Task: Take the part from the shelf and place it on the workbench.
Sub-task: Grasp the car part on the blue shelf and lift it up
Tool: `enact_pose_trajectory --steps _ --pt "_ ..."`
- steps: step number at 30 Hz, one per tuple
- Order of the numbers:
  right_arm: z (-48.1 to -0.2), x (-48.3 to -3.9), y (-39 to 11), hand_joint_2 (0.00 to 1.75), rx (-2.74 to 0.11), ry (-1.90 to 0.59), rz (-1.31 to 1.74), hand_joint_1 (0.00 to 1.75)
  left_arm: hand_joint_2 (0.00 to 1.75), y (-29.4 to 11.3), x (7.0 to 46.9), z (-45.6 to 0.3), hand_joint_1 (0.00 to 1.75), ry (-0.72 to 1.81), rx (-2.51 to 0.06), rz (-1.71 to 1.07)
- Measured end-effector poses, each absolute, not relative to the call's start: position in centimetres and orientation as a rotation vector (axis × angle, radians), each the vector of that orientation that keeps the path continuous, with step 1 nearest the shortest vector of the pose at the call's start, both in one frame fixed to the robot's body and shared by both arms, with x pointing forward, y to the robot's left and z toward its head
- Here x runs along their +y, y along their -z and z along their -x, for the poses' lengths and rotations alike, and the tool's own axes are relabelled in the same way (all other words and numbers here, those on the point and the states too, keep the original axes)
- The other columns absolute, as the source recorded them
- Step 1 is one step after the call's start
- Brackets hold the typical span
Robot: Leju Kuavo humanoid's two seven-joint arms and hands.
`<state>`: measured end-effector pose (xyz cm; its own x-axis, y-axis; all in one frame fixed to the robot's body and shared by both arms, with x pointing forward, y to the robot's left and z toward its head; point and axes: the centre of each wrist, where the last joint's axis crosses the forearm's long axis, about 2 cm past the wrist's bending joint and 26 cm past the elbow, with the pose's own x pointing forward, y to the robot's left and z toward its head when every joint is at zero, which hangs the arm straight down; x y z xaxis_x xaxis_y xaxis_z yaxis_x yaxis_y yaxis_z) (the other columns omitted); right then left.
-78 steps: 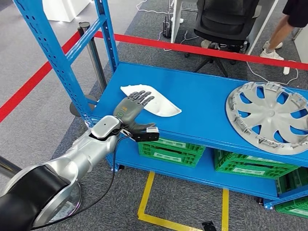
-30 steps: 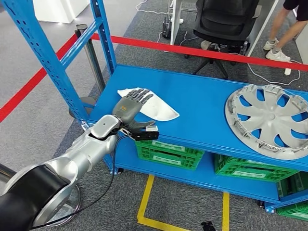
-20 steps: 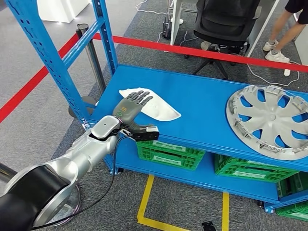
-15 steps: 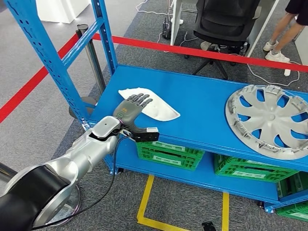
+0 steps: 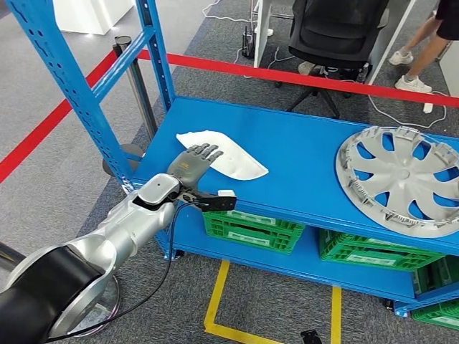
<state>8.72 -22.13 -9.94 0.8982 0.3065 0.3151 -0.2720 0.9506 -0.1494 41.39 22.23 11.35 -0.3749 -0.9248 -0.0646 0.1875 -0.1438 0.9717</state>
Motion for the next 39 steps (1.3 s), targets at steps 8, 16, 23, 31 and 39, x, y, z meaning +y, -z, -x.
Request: enact_pose_trajectory --steps 8,16,23,31,39 --pt "-8.7 -22.1 9.9 0.00 -0.341 -0.302 0.104 0.00 1.75 -11.3 22.6 -41.5 0.00 1.658 -1.151 -0.954" --pt "-8.7 -22.1 9.9 0.00 -0.338 -0.303 0.106 0.00 1.75 -11.0 23.2 -41.3 0.73 1.630 -1.113 -1.003" --pt "-8.6 -22.1 10.0 0.00 -0.334 -0.299 0.104 0.00 1.75 -10.6 23.5 -41.1 1.57 1.630 -1.083 -1.010" --pt "-8.5 -22.1 10.0 0.00 -0.333 -0.297 0.102 0.00 1.75 -10.2 23.8 -40.9 1.41 1.633 -1.062 -1.004" --pt "-8.5 -22.1 10.0 0.00 -0.333 -0.296 0.100 0.00 1.75 -10.0 24.0 -40.8 1.44 1.635 -1.050 -1.007"
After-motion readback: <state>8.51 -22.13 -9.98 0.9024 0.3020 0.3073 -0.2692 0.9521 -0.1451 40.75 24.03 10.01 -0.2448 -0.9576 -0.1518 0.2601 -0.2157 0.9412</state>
